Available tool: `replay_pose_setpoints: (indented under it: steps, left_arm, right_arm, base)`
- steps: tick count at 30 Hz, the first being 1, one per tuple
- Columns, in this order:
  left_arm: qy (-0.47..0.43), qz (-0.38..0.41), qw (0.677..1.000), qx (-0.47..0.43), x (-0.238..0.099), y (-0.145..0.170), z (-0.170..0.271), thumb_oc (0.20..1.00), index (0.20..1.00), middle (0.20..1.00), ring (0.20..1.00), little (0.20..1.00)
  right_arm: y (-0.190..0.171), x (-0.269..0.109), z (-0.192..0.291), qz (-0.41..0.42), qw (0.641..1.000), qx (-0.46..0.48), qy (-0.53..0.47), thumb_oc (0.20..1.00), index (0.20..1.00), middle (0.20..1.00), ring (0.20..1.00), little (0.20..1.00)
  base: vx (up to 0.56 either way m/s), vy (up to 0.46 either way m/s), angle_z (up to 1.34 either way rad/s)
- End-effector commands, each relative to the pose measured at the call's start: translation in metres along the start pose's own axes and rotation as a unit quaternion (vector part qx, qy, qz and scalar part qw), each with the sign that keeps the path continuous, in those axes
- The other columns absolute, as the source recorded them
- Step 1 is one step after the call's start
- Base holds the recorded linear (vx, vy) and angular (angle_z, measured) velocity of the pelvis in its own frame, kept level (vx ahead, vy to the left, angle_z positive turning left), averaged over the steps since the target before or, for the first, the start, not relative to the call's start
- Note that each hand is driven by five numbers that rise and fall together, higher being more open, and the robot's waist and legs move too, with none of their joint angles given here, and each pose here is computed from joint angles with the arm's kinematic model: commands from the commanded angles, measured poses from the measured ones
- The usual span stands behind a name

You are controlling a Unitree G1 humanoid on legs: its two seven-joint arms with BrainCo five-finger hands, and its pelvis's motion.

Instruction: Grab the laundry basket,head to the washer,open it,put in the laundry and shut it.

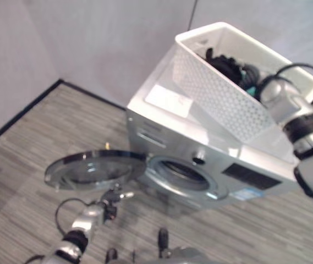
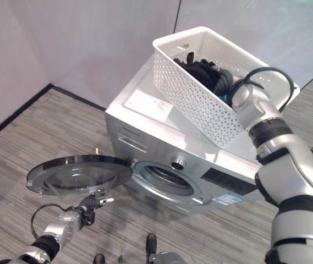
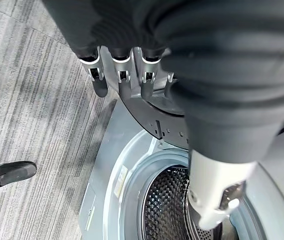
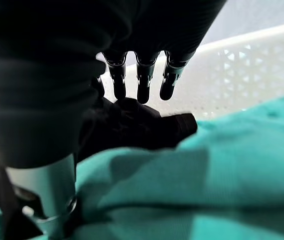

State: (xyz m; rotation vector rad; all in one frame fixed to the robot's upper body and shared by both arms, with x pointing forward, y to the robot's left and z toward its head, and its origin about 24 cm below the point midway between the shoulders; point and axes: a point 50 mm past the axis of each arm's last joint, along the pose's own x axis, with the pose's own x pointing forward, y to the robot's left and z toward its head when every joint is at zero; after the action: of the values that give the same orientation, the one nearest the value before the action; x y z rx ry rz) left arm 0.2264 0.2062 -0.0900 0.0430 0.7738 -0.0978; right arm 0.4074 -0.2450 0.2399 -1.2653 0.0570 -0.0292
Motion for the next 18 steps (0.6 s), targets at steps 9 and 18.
replay_pose_setpoints:
  steps: [9,18]
  left_arm:
    - [-0.054,-0.003,0.998,0.012,0.002,0.003,0.028,1.0,1.0,1.0,1.0,1.0]
    - [-0.045,-0.004,0.999,0.02,0.002,0.003,0.026,1.0,1.0,1.0,1.0,1.0]
  right_arm:
    - [-0.023,0.009,0.023,-0.029,0.999,-0.019,0.001,1.0,1.0,1.0,1.0,1.0]
    - [-0.03,0.008,-0.002,-0.019,0.994,-0.069,0.081,1.0,1.0,1.0,1.0,1.0]
  base:
    - [-0.03,-0.004,0.01]
    - [0.0,-0.006,0.04]
